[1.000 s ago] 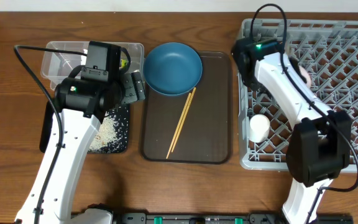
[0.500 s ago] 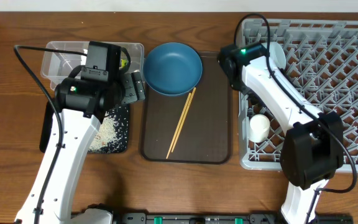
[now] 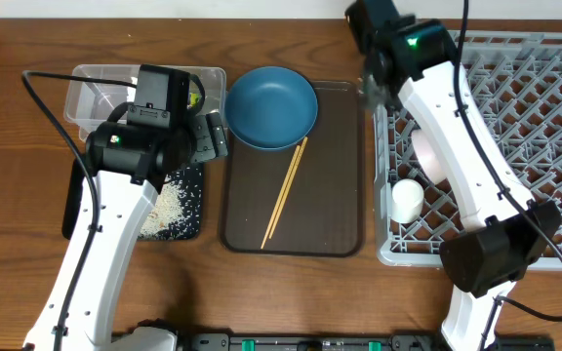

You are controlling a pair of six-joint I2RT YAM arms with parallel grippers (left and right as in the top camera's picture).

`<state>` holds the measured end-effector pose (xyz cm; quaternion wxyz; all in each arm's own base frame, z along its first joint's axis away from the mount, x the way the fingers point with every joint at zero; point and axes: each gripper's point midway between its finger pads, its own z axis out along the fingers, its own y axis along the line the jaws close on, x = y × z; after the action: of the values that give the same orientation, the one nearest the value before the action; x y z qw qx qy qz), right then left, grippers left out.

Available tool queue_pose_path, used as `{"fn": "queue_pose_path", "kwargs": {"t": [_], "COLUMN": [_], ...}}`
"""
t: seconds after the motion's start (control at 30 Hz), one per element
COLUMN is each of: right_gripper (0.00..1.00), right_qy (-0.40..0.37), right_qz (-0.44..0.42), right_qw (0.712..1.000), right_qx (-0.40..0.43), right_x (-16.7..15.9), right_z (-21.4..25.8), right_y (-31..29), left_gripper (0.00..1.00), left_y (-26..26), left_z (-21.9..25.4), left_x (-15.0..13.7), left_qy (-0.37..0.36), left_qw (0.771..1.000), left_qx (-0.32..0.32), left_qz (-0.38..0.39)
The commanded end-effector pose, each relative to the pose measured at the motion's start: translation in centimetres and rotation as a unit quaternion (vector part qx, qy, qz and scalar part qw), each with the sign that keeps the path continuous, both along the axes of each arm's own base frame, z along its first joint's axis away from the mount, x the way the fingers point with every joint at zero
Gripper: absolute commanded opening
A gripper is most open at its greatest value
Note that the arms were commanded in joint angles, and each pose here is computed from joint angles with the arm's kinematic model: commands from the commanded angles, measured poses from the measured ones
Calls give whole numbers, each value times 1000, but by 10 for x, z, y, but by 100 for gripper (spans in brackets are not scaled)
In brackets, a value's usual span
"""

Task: Sort waste into correct bins and load items into the dishwasher rack
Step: 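Move right gripper to teal plate rim and grasp it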

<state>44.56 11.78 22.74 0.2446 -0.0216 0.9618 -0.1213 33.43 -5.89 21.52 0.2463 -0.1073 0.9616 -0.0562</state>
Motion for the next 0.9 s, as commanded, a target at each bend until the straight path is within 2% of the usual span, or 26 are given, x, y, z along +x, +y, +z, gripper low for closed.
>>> {"fn": "queue_pose_path", "kwargs": {"t": [0.0, 0.1, 0.23, 0.3, 0.33, 0.4, 0.67, 0.87], "right_gripper": [99, 99, 86, 77, 70, 68, 64, 46], "right_qy": [36, 8, -2, 9, 15, 27, 65, 90], "right_qz": [93, 126, 88, 57, 37, 9, -13, -30], "right_qw": [983, 968, 965, 969, 972, 976, 979, 978], "right_qx": [154, 218, 246, 242, 232, 217, 191, 185], "right_x": [-2, 13, 25, 28, 30, 31, 30, 28], "right_z": [-8, -7, -31, -54, -68, -90, -162, -196], "right_y": [61, 93, 105, 103, 100, 98, 121, 123], "left_gripper": [89, 89, 89, 89, 89, 89, 89, 89], "left_y": [4, 4, 4, 4, 4, 4, 4, 4], "left_z": [1, 1, 1, 1, 1, 1, 1, 1], "left_x": [2, 2, 2, 2, 2, 2, 2, 2], "left_qy": [-3, -3, -3, -3, -3, -3, -3, -3], "left_qw": [1000, 1000, 1000, 1000, 1000, 1000, 1000, 1000], "left_qx": [10, 10, 10, 10, 10, 10, 10, 10], "left_qz": [0, 0, 0, 0, 0, 0, 0, 0]}}
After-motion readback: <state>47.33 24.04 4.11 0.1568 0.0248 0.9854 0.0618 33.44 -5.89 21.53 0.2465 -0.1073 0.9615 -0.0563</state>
